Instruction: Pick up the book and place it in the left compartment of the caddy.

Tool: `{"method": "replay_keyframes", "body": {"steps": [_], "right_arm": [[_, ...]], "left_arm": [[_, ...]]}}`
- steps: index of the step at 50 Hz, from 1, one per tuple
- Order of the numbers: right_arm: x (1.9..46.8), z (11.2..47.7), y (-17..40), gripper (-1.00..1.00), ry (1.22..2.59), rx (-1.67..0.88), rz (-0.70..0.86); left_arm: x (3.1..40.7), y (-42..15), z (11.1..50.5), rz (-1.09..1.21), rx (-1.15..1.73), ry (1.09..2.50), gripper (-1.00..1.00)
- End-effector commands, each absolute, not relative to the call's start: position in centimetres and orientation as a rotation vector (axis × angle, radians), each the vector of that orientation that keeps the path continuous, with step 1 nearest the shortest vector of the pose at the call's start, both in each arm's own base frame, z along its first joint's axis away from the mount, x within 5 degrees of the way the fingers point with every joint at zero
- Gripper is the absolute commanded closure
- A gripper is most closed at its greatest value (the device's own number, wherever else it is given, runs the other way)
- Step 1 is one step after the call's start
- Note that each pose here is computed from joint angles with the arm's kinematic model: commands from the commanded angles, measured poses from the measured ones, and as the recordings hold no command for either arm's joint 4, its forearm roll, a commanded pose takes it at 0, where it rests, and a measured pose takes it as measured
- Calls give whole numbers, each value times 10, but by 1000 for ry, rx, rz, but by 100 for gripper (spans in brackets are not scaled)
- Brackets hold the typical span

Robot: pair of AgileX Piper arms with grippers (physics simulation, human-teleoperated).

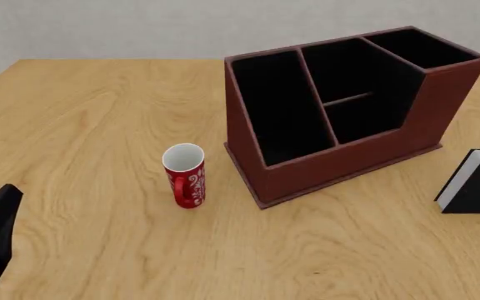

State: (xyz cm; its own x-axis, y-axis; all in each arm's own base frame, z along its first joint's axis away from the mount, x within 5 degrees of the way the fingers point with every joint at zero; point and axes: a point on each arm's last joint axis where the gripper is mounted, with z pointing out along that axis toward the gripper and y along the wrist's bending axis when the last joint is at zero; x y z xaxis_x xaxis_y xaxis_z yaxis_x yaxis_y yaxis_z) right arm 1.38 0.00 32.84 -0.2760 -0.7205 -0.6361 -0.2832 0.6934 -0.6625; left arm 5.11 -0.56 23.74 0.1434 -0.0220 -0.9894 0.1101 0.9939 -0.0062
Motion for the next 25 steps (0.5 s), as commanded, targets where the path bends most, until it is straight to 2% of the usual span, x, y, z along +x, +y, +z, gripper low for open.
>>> {"method": "replay_keyframes", "body": {"steps": [1,8,25], "right_arm": [[15,329,-1,-100,1888,-992,-641],[26,334,-2,-100,1899,-1056,-674],[82,316,-10,-100,1942,-1266,-753]], "left_arm": [[50,-6,240,-104,86,1416,-100],[50,-6,243,-106,92,1415,-100],[45,-7,257,-112,115,1404,-100]]}}
